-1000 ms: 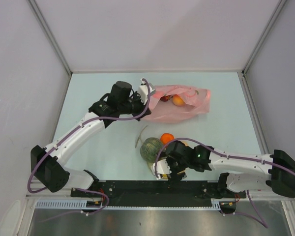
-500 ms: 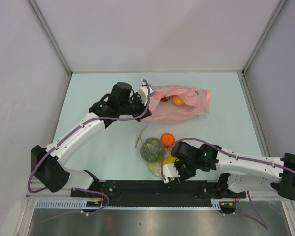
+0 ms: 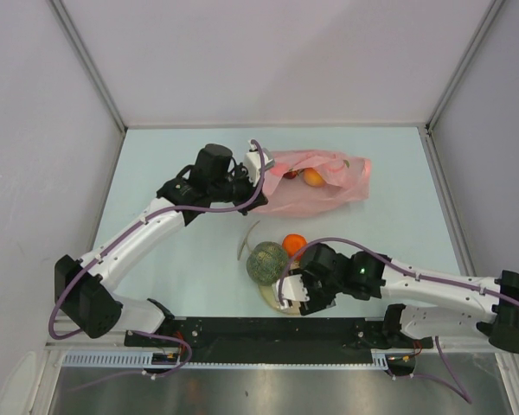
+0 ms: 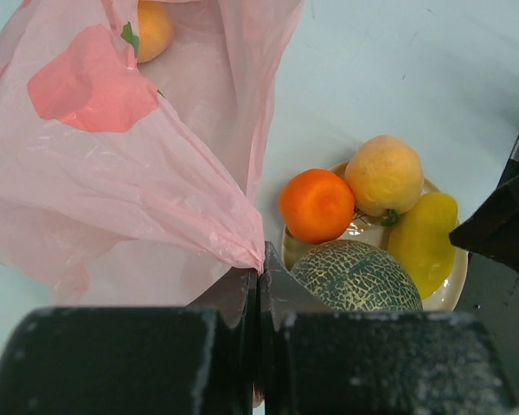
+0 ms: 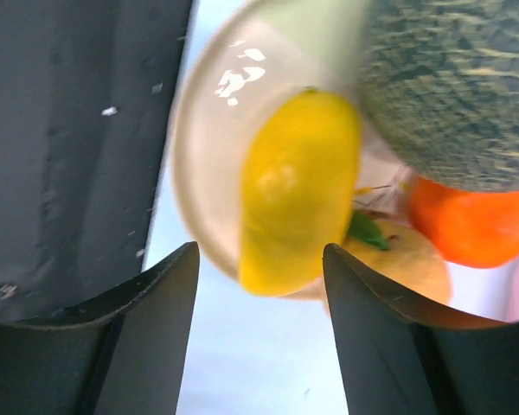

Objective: Take the fake fruits out of the plastic bag
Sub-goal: Place the fake fruit on the plate.

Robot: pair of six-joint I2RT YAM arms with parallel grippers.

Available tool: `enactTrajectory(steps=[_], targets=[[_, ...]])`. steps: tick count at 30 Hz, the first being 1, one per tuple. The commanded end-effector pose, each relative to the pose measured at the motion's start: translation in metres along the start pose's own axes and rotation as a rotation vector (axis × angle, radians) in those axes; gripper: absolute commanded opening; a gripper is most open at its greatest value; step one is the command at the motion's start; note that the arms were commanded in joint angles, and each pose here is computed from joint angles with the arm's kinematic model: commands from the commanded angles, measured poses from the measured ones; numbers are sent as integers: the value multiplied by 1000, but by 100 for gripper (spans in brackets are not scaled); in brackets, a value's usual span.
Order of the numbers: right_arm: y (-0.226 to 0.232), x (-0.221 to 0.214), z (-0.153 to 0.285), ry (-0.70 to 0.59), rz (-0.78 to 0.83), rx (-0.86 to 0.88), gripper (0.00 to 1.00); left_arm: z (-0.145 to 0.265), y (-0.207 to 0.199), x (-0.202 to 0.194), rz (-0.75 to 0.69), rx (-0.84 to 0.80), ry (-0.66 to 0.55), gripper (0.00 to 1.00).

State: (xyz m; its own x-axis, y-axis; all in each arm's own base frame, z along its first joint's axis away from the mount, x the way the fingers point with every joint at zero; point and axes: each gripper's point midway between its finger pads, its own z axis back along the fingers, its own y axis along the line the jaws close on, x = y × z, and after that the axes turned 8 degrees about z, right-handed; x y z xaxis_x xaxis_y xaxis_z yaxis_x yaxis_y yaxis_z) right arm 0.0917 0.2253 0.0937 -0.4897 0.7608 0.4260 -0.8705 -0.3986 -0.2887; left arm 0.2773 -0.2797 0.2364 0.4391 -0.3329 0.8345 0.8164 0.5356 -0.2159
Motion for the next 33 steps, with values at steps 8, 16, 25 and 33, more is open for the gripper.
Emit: enactTrajectory(steps=[8, 16, 25, 33], targets=[[-29, -8, -32, -3, -21, -38, 79, 6, -7, 8, -12, -29, -40, 0], [10, -4, -33, -20, 136, 124, 47, 8, -7, 5, -18, -21, -40, 0], [10, 11, -54, -58, 425, 132, 42, 6, -7, 0, -13, -29, -33, 0], [-8, 19, -59, -79, 661, 46, 49, 10, -8, -4, -18, -24, -30, 0]])
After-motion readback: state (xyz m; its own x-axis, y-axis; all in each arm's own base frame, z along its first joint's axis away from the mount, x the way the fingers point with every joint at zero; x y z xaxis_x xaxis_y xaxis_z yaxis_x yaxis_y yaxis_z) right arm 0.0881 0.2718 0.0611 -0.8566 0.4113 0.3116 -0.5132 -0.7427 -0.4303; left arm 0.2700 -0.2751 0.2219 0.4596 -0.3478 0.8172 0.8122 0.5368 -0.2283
